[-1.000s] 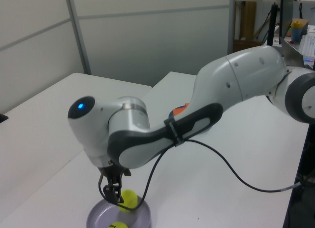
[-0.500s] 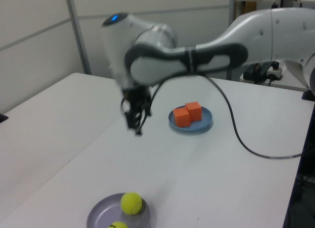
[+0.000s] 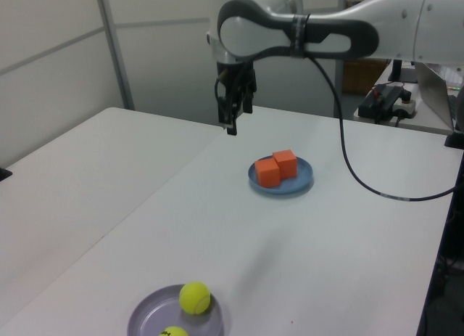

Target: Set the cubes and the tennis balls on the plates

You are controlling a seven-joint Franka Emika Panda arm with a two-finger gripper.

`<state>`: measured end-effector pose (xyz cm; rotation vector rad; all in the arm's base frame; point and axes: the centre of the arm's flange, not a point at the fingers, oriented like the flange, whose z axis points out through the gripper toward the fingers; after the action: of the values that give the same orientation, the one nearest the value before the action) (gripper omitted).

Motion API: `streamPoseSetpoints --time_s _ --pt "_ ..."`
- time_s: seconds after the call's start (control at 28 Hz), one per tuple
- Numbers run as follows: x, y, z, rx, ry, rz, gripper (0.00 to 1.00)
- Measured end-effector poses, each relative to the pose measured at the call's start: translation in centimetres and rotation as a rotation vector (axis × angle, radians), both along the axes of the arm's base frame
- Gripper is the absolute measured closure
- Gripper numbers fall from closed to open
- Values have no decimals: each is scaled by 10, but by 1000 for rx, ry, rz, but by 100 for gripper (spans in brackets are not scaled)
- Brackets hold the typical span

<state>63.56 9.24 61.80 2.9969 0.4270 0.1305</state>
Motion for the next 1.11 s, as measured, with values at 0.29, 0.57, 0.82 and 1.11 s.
streamPoseSetpoints --time_s 0.29,0.57,0.82,1.11 --pt "-17 -14 18 4 33 -25 0" --pt "-43 -35 39 7 93 -111 0" --pt "-47 -55 47 36 80 -220 0" --pt "-50 -54 41 40 117 -222 0"
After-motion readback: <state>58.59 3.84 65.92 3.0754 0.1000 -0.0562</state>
